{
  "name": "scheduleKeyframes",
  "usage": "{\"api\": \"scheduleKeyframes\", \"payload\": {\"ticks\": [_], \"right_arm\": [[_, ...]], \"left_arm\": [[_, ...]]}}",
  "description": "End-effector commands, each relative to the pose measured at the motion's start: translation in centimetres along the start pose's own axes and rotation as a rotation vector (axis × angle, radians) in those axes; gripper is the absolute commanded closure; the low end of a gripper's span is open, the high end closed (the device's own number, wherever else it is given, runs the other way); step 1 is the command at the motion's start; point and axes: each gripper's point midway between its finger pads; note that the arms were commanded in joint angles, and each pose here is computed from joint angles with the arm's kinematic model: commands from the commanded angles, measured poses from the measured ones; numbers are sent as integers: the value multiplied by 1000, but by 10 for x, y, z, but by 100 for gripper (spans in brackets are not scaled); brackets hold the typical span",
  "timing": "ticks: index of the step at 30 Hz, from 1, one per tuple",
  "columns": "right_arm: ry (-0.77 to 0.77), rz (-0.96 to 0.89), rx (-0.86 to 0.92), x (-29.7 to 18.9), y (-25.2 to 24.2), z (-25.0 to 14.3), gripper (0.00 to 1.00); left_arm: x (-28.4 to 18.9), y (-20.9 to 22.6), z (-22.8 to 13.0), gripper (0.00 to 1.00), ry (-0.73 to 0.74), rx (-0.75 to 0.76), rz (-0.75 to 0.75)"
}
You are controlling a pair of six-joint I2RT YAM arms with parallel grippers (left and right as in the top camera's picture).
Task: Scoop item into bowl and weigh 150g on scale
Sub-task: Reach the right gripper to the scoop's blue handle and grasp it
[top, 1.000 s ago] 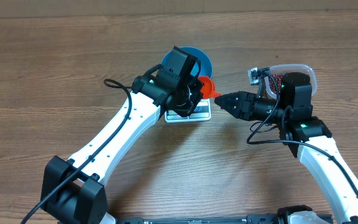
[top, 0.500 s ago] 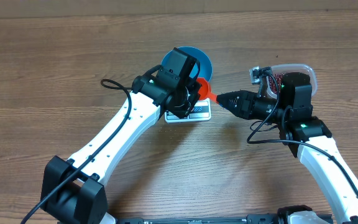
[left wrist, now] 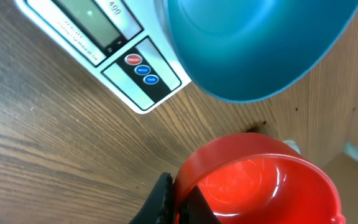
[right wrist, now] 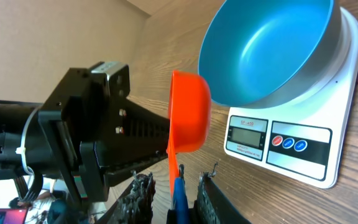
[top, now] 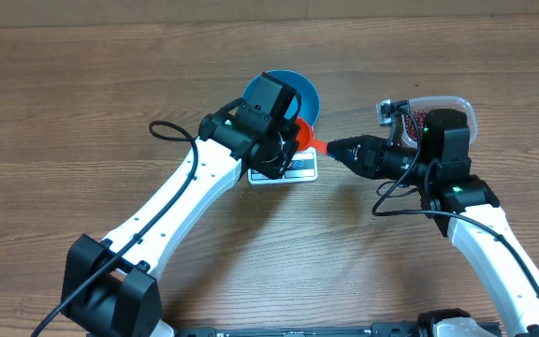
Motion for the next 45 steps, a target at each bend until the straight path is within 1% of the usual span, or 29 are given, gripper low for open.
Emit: {"api": "scheduleKeyframes", "payload": {"ticks": [1,9,19,22,23,24,26,29,30,31,32,33,34,35,36,40,45], "right_arm": [[-37,7,-20,-1,9,11,75],[-63,10,-4,-2,11,17,76],[-59,9,0,-2,11,17,78],[-58,8,2,-1,10,16,85],[-58,8,2,-1,10,16,88],[-59,8,2,-1,10,16,93],[-59,8,1,-2,10,16,96],[-59,8,2,-2,10,16,96],[-59,8,1,-2,10,16,96],[-59,8,2,-2,10,16,96],[-59,8,2,-1,10,16,96],[-59,7,2,-2,10,16,96],[-61,5,3,-2,10,17,96],[-62,-1,6,-2,9,17,96],[-64,-8,10,-2,7,17,96],[-71,-43,35,-2,-1,16,96],[-77,-43,31,-3,1,17,96]], "left_arm": [[-12,-10,2,96,-20,-104,-39],[-11,-10,-6,96,18,-177,-38],[-11,-15,-12,96,21,-161,-54],[-11,-16,-12,96,22,-159,-58],[-11,-16,-12,96,22,-159,-58],[-11,-16,-12,96,22,-158,-57],[-11,-16,-13,96,22,-155,-57],[-10,-16,-16,96,25,-149,-56],[-10,-16,-16,94,26,-147,-56],[-10,-16,-17,89,24,-146,-56],[-10,-16,-16,80,19,-146,-56],[-10,-16,-15,67,12,-145,-56],[-10,-16,-13,44,4,-145,-56],[-10,-16,-11,19,-9,-129,-57],[-10,-16,-8,0,-21,-100,-57],[-15,-18,5,0,-33,7,-73],[-35,-32,24,0,-65,234,-144]]}}
Point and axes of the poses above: each gripper's point midway between its finger pads, its own x axis out along the fingers, its own y axis along the line the jaws close on, z = x × y, and after that the axes turned 9 degrees about x, right-handed
